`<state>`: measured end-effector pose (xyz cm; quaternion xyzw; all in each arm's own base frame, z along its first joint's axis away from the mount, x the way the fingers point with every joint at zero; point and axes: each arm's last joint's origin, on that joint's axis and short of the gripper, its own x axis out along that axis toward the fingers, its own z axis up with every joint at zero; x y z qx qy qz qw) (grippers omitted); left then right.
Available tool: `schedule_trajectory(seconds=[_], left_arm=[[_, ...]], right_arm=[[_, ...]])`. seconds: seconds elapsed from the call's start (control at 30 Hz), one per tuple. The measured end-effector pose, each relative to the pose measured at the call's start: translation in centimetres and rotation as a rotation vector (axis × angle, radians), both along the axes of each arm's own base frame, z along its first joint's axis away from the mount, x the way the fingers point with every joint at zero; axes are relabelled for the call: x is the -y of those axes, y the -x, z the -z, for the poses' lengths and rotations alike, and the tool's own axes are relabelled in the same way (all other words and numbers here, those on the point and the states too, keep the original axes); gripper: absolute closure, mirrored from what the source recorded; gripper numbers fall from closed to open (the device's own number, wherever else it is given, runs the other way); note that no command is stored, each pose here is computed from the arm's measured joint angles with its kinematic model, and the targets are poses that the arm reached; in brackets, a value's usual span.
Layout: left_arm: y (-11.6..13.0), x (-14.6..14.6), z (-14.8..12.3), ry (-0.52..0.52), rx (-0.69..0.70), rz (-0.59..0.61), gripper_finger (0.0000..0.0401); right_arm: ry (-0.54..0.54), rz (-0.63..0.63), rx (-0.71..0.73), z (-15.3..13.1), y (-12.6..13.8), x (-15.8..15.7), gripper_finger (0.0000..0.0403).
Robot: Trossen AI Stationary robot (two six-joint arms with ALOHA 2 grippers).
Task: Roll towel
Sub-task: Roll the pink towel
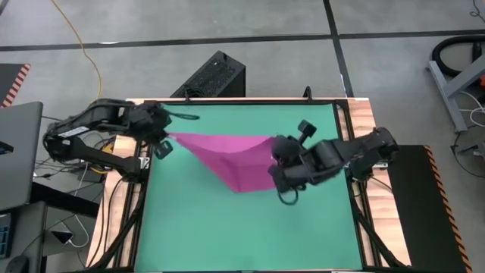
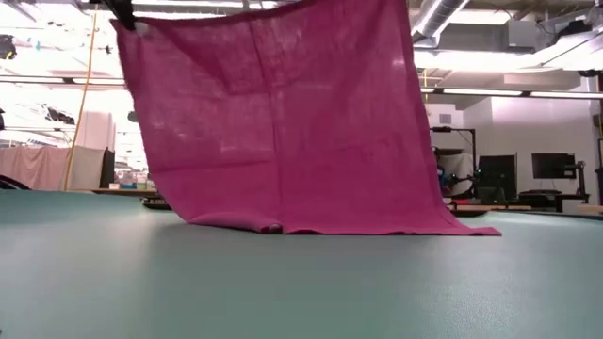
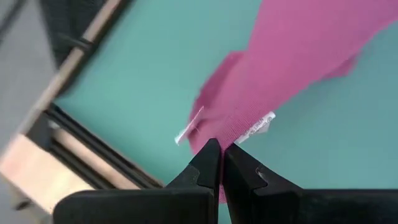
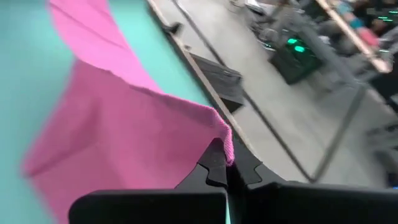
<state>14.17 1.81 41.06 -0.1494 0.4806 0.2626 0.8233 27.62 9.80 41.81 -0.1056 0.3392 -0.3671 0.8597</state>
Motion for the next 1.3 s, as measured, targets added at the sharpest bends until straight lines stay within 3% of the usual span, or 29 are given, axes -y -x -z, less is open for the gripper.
schedule_trajectory(seconds=[0.13,0.43,0.73,1.0,1.13,1.3], left_arm=[[0.6,2.0,-0.2,0.103,0.056,0.031,0.0401],[-0.2,6.7,-0.4,0.2,0.13,0.153,0.0401],[-1.1,10.6,-5.2,0.196,0.29,0.227,0.0401],[-1.9,12.5,-9.1,0.211,0.395,0.218,0.0401],[-1.9,11.7,-10.3,0.209,0.443,0.213,0.0401],[-1.5,8.8,-11.1,0.055,0.492,0.15,0.0401]], right_arm=[[-0.05,-0.065,0.074,-0.5,1.1,-2.7,0.0396],[-0.072,-0.217,0.228,-2.4,3.8,-7.4,0.0396],[-0.071,-0.313,0.289,-4.9,6.1,-8.7,0.0396],[-0.051,-0.318,0.292,-6.0,7.3,-8.2,0.0396],[-0.039,-0.282,0.302,-6.7,7.3,-6.6,0.0396],[-0.004,-0.187,0.277,-7.3,6.2,-3.2,0.0396]])
